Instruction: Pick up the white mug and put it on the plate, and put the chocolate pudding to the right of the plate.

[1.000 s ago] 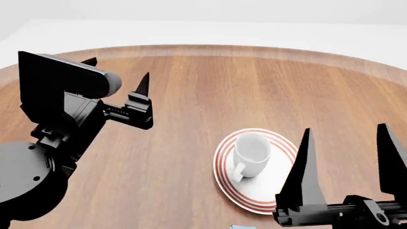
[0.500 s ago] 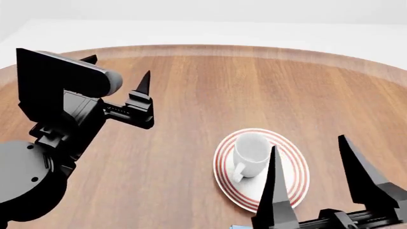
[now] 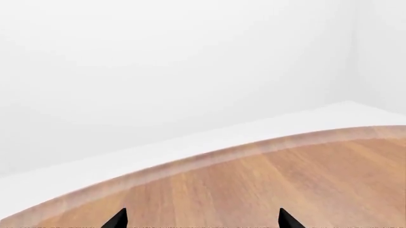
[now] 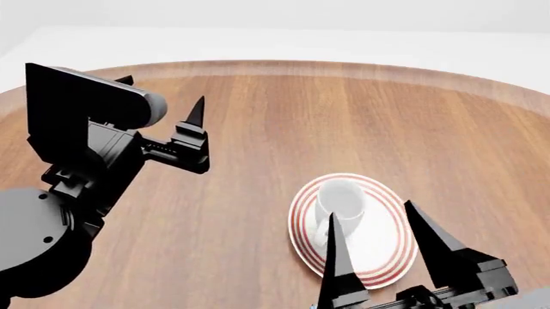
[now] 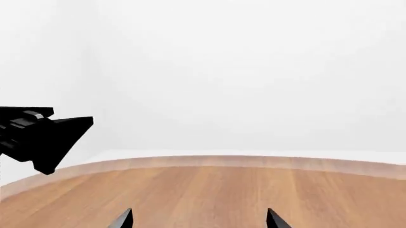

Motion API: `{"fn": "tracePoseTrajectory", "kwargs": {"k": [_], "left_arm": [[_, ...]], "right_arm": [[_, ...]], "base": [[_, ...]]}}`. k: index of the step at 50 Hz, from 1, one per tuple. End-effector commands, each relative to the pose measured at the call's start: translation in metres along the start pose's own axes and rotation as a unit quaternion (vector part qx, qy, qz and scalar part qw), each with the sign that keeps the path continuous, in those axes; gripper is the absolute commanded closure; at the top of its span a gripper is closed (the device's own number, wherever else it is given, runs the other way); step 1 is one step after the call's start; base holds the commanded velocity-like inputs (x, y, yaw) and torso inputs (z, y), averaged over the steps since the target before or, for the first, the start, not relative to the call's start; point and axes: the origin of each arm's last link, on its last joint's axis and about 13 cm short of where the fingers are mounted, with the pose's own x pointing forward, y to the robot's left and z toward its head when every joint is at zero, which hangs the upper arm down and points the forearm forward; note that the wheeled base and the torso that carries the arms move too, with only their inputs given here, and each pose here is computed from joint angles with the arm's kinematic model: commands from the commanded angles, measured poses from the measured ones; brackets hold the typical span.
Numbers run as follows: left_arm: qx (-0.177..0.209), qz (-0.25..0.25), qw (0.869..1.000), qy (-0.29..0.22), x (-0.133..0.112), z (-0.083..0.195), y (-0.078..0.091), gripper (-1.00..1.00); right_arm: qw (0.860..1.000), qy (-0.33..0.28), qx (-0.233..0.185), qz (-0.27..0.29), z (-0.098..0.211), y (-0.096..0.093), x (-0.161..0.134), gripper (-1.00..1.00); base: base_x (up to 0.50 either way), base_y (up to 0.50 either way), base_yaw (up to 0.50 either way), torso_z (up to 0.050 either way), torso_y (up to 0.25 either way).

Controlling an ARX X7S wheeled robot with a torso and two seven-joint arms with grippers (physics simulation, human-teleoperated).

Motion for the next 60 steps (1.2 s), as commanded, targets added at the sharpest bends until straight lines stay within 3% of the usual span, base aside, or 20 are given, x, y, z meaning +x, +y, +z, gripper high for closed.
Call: {"fn": "tracePoseTrajectory", "kwargs": {"k": [1,28,36,48,60], "left_arm": [[-0.008,-0.015,1.0,-0.013,0.004,0.002,-0.003,-1.0],[-0.018,-0.021,1.0,-0.008,0.005,-0.003,-0.005,-1.0],[-0.021,-0.024,0.999,-0.006,0.006,-0.004,-0.005,-1.0],[-0.025,-0.026,0.999,-0.002,0.007,-0.006,-0.006,-1.0],[-0.027,-0.026,0.999,0.001,0.007,-0.008,-0.006,-1.0]], "right_arm": [[0.999,0.04,0.012,-0.007,0.006,0.003,-0.001,-1.0],[0.986,0.165,0.02,0.021,0.011,0.014,-0.001,-1.0],[0.97,0.23,0.076,0.013,0.016,0.017,0.001,-1.0],[0.953,0.283,0.108,-0.007,0.013,0.015,0.004,-1.0],[0.947,0.296,0.119,-0.027,0.017,0.02,0.009,-1.0]], "base": [[0.0,0.0,0.0,0.0,0.0],[0.0,0.0,0.0,0.0,0.0],[0.0,0.0,0.0,0.0,0.0],[0.0,0.0,0.0,0.0,0.0],[0.0,0.0,0.0,0.0,0.0]]}}
